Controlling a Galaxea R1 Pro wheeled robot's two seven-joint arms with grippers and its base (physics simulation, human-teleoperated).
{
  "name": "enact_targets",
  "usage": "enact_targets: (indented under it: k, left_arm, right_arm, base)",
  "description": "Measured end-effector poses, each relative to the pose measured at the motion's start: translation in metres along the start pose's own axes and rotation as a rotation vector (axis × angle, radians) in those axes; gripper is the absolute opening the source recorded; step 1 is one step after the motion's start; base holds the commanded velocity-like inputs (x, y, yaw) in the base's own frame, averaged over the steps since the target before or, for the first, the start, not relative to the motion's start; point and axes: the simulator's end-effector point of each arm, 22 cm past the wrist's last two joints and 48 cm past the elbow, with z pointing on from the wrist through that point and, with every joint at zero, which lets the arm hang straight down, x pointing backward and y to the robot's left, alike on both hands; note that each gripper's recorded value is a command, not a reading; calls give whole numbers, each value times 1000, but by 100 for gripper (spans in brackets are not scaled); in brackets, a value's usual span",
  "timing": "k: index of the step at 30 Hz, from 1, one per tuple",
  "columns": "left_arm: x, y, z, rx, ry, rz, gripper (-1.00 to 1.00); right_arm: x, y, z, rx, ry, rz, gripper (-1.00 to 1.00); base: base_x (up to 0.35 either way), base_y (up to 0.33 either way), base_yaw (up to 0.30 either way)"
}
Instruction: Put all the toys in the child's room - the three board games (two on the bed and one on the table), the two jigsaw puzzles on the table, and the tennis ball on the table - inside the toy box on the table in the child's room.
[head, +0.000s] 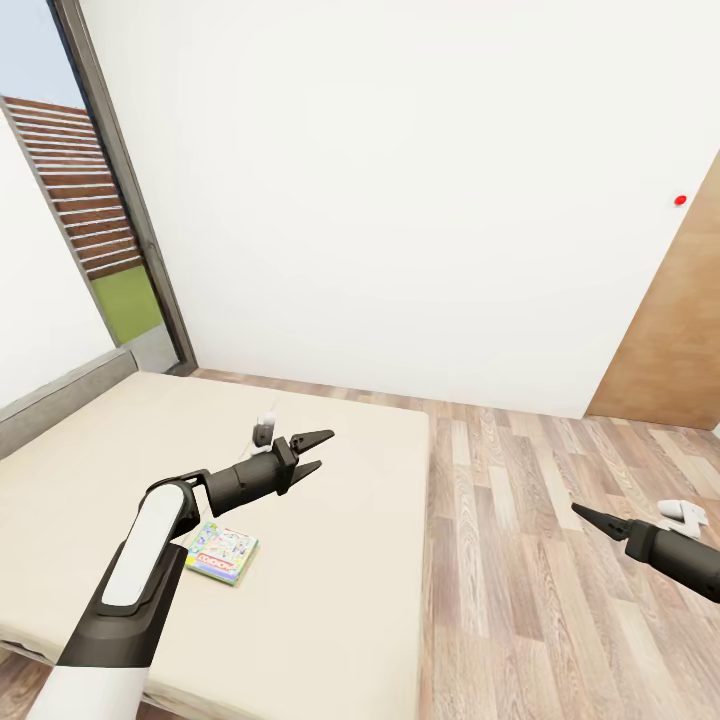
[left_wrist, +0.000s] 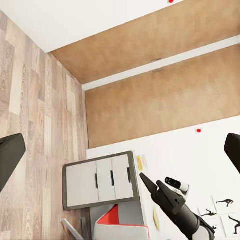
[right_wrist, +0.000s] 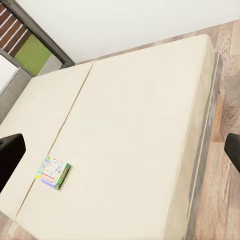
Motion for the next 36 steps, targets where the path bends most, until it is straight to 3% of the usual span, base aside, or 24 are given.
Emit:
enact_targets:
  k: [12,36]
  left_arm:
    - [0,0,0,0,0,0,100]
    - [0,0,0,0,0,0,100]
  right_arm:
    - [0,0,0,0,0,0,100]
    - [0,0,0,1,0,0,100]
  base:
    - [24,56,0]
    - [103,202,0]
